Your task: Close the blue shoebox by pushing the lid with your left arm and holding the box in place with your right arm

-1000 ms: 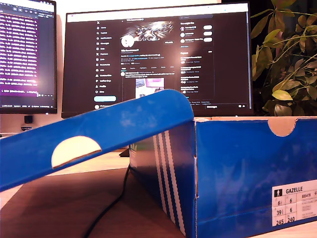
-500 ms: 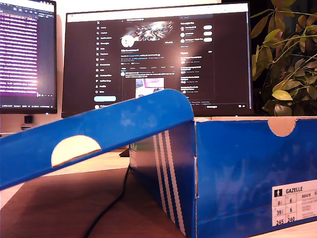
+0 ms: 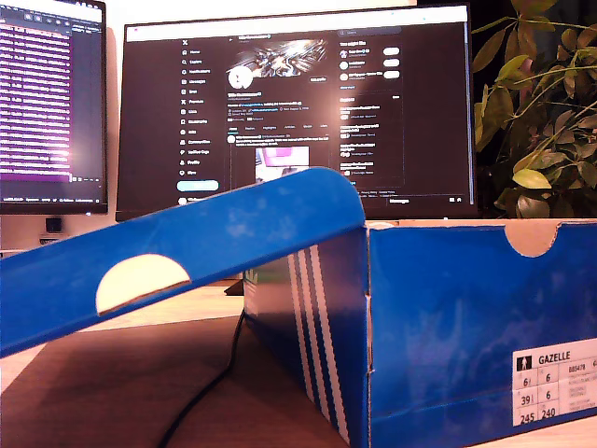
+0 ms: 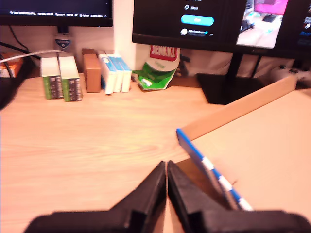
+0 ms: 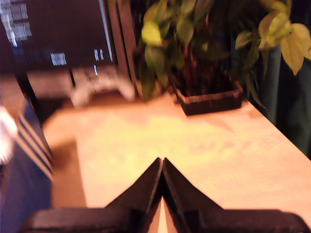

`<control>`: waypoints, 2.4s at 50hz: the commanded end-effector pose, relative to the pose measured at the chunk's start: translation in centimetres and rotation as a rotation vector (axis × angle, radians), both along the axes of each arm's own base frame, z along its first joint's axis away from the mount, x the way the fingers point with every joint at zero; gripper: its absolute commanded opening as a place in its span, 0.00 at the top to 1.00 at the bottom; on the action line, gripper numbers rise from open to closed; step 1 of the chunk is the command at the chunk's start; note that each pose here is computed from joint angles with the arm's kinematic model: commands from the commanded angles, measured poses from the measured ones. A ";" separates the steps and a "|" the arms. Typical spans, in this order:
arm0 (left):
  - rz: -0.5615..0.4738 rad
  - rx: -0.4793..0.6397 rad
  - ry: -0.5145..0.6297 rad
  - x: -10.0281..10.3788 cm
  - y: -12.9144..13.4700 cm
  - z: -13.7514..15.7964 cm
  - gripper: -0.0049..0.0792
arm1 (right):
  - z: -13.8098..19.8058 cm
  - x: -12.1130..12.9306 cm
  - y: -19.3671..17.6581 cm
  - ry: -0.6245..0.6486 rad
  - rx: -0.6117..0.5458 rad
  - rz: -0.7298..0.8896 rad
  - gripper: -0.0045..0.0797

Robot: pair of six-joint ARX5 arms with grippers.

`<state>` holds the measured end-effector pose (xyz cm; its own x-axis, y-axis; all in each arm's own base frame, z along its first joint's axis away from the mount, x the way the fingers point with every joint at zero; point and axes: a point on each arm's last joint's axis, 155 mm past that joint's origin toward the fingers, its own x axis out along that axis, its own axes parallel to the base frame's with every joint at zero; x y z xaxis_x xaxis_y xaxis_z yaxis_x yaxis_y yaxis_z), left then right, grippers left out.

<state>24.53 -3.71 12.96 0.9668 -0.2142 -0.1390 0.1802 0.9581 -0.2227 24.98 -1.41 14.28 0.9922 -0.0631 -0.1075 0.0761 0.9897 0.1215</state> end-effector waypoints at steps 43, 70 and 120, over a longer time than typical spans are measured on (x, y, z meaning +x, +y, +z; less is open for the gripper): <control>-0.173 -0.196 0.239 -0.3 -3.7 3.2 0.96 | 7.2 1.3 3.8 0.100 0.022 0.210 0.96; -0.191 -0.291 0.757 -0.1 -4.9 -6.4 0.96 | 3.5 7.4 6.6 0.326 0.017 0.391 0.96; -0.574 -0.518 0.717 2.0 -10.8 0.2 0.96 | -3.7 8.6 13.0 0.514 0.033 0.629 0.96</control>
<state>26.26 -14.10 12.17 0.4337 -0.7983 -0.4178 0.2096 0.5403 -0.8149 33.43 11.27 10.10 0.6654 0.4888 -0.5642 -0.4223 0.8697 0.2553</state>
